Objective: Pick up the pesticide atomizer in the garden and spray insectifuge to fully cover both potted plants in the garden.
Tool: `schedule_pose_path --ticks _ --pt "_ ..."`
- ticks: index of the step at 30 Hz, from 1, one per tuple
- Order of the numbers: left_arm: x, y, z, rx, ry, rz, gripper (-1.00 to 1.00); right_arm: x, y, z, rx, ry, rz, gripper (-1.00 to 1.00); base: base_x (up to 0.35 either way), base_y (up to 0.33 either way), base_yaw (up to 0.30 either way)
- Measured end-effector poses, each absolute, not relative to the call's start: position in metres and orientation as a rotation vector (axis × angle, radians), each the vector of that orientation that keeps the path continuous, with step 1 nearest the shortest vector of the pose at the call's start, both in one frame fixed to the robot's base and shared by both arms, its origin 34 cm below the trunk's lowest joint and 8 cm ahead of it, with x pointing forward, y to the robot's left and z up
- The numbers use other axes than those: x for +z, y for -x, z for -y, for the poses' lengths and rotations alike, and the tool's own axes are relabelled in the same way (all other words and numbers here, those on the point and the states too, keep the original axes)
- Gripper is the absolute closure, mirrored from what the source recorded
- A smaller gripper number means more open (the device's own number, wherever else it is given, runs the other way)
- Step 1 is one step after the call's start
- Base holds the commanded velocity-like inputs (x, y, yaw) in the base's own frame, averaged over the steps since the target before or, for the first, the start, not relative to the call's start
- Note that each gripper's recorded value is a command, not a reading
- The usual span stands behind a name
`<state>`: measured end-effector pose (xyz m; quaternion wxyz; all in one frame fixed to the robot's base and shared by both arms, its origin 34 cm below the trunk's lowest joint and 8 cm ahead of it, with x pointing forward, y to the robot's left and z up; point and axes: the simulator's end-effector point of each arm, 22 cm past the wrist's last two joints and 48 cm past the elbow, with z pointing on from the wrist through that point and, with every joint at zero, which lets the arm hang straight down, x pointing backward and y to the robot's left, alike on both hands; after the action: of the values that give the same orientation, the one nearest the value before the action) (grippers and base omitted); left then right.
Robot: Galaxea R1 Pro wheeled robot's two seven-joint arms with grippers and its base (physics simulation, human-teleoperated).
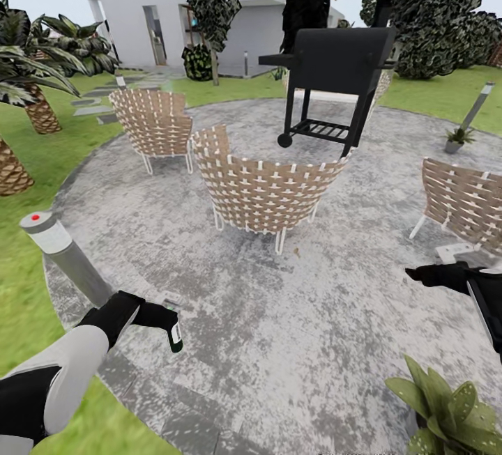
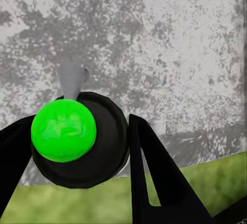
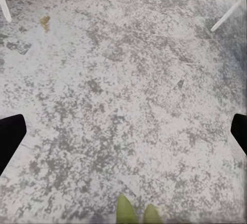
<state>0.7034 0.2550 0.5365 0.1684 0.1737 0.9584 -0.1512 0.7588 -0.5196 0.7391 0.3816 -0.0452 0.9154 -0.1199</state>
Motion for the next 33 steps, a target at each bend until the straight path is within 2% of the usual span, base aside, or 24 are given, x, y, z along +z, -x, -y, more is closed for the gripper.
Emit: schedule_pose_path --ticks 24,33 --pt "0.551 -0.709 -0.255 -0.421 -0.496 -2.701 1.0 0.756 -0.759 0.52 -0.307 0.11 -2.31 -1.0 0.0 0.001 -0.228" --pt "0.557 -0.711 -0.255 -0.418 -0.497 -2.692 1.0 0.762 -0.759 0.52 -0.307 0.109 -2.3 -1.0 0.0 0.117 -0.228"
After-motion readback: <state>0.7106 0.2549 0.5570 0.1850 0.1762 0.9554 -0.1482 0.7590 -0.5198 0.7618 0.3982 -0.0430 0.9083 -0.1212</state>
